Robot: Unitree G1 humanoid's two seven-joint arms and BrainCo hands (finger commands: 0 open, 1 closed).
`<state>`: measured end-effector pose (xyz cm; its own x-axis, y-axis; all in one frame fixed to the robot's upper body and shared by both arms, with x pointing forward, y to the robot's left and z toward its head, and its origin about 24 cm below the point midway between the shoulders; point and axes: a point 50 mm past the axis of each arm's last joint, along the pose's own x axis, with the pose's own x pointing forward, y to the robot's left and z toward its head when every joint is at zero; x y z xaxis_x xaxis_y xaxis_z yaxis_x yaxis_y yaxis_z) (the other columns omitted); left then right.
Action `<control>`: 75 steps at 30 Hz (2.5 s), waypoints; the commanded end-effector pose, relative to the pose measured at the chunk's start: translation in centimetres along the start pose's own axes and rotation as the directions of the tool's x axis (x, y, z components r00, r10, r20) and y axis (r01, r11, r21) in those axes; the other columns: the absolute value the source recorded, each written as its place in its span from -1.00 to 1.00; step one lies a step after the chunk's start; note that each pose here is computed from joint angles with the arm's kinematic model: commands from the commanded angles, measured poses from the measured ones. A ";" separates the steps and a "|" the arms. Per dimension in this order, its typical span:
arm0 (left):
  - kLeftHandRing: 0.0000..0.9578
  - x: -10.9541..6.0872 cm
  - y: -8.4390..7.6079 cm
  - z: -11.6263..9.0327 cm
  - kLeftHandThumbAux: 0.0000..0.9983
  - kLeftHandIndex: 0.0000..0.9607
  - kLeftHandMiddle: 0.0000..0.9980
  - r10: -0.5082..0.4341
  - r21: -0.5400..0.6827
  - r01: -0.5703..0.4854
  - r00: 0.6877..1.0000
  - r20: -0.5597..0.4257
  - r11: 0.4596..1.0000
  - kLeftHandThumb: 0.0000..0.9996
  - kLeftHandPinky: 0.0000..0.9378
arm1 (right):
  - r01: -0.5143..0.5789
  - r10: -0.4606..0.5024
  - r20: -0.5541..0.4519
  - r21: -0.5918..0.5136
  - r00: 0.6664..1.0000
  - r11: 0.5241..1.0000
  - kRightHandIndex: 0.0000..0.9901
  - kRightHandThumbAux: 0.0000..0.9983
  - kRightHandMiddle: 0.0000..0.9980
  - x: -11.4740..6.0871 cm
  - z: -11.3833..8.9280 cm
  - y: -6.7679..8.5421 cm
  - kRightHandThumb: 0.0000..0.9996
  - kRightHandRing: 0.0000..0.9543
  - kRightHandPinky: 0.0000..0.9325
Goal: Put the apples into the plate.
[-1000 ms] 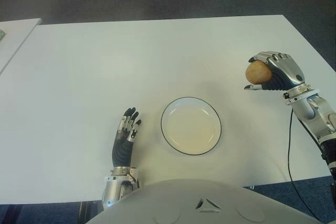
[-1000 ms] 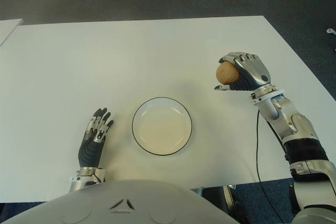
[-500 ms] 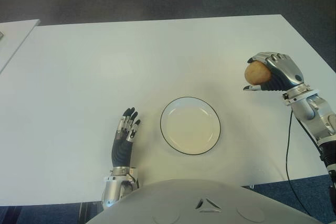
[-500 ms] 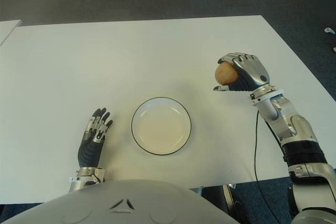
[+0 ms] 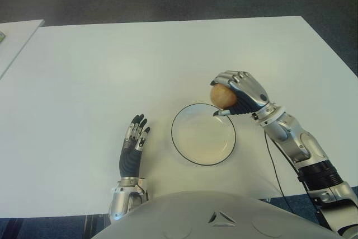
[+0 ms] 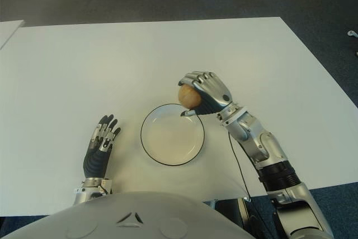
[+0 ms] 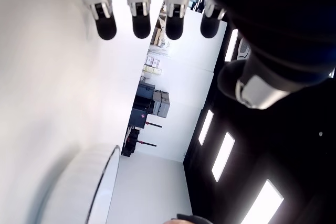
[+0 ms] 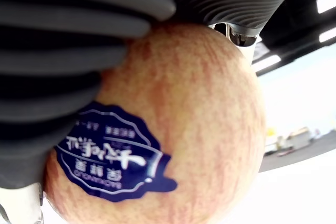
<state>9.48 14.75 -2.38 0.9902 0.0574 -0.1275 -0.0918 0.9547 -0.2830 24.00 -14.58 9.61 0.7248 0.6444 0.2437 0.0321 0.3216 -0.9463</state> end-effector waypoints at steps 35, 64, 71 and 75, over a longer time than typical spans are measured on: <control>-1.00 -0.7 -0.7 -1.3 0.00 -0.80 -0.92 0.015 0.049 -0.010 0.996 -0.093 0.999 -0.52 -0.95 | -0.085 0.068 0.257 0.057 0.964 0.995 -0.11 0.42 0.73 0.7 5.4 2.8 0.46 0.81 0.85; -1.00 -0.2 -0.7 -1.7 -0.07 -0.88 -0.97 -0.007 0.027 0.009 0.997 -0.073 1.000 -0.61 -1.00 | -0.140 0.137 0.212 -0.001 0.968 0.990 -0.95 -0.36 -0.97 0.8 4.9 2.5 -0.63 -0.98 -0.98; -1.00 -0.2 -0.7 -1.8 -0.08 -0.91 -1.00 -0.006 0.069 0.012 0.996 -0.094 0.998 -0.66 -0.96 | -0.153 0.147 0.207 0.015 0.967 0.988 -1.00 -0.42 -1.00 0.6 4.9 2.3 -0.66 -1.00 -1.00; -1.00 -0.2 -0.7 -1.8 -0.09 -0.92 -1.00 0.001 0.058 0.005 0.995 -0.098 0.998 -0.66 -0.94 | -0.156 0.148 0.202 0.024 0.968 0.987 -1.00 -0.43 -1.00 0.5 5.0 2.2 -0.65 -1.00 -1.00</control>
<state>10.11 13.63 -2.55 0.9931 0.0250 -0.1146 -0.0506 0.9728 -0.2262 21.08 -9.82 8.81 0.5535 0.8184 0.1545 -0.0818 0.2380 -0.9678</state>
